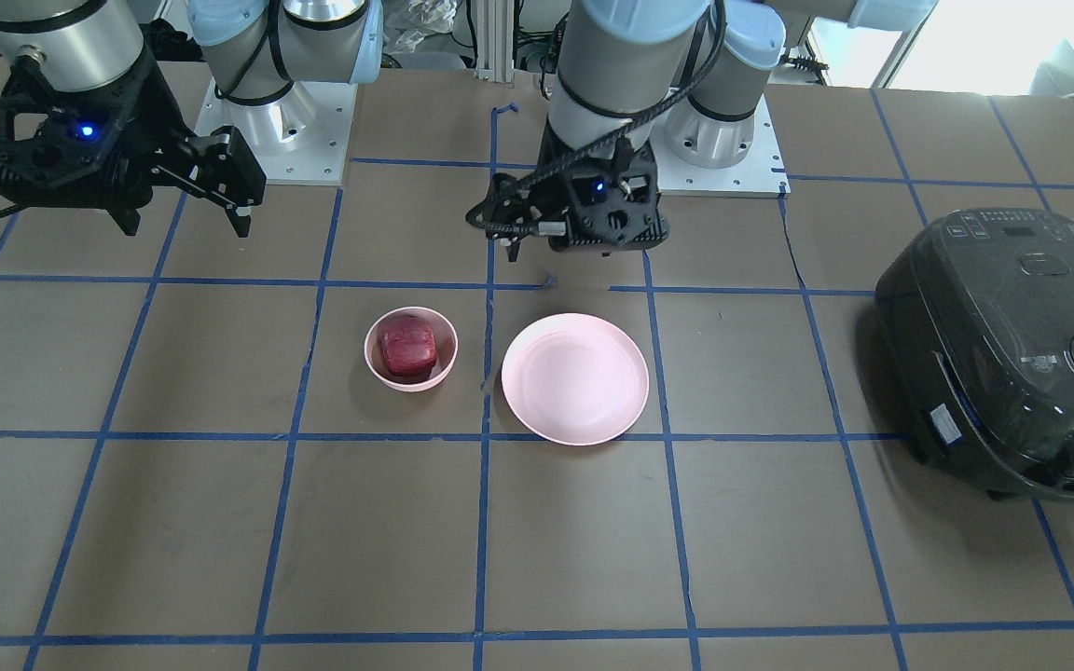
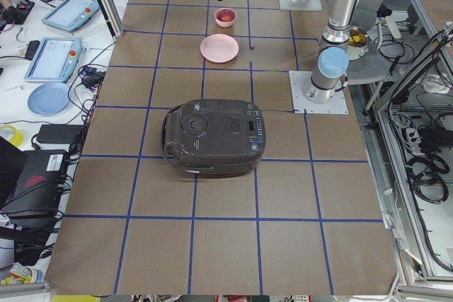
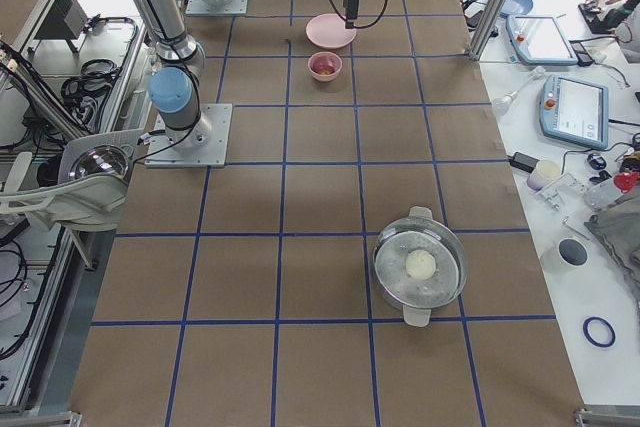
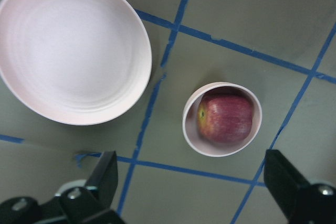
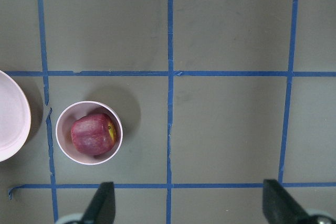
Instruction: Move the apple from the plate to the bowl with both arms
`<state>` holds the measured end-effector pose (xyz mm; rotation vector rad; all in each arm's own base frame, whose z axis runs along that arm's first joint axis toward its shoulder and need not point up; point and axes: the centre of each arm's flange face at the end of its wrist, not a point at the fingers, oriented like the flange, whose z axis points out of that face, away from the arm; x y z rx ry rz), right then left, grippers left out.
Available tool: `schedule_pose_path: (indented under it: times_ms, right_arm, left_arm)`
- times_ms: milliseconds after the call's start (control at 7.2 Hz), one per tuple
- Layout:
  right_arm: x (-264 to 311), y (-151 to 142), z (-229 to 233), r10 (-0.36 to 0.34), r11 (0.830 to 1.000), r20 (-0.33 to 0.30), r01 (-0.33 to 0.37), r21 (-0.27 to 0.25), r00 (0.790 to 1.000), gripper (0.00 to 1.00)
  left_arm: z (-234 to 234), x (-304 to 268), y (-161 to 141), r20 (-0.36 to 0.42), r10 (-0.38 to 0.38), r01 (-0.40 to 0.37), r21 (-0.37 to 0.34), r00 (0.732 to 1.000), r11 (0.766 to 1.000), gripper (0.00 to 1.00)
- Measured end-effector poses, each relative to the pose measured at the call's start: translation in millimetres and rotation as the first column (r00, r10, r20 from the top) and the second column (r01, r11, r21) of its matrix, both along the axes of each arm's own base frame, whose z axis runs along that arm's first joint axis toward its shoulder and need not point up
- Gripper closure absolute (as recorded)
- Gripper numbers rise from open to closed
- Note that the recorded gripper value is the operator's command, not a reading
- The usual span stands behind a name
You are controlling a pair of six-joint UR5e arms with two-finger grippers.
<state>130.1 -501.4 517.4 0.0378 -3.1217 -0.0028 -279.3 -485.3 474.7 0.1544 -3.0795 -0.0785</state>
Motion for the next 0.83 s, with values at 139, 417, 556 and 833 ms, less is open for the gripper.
schedule_pose_path:
  times_ms: [139,417,556,833]
  right_arm:
    - [2,1,0,0.008,1.0,0.001,-0.008,-0.001,1.0,0.0]
    - [1,0,0,0.017,1.0,0.0,-0.017,0.0,1.0,0.0]
    - [0,-1,-1,0.019,1.0,0.004,-0.019,0.002,1.0,0.0]
    - [0,-1,0,0.017,1.0,0.012,-0.017,0.001,1.0,0.0]
  left_arm:
    - [22,17,10,0.032,-0.092,0.093,-0.04,0.995,0.995,0.0]
    - [44,50,9,0.065,-0.143,0.15,-0.118,0.988,0.982,0.0]
    - [46,65,2,0.068,-0.128,0.138,-0.164,0.989,0.977,0.0]
    - [45,79,-3,0.069,-0.112,0.124,-0.201,0.991,0.972,0.0]
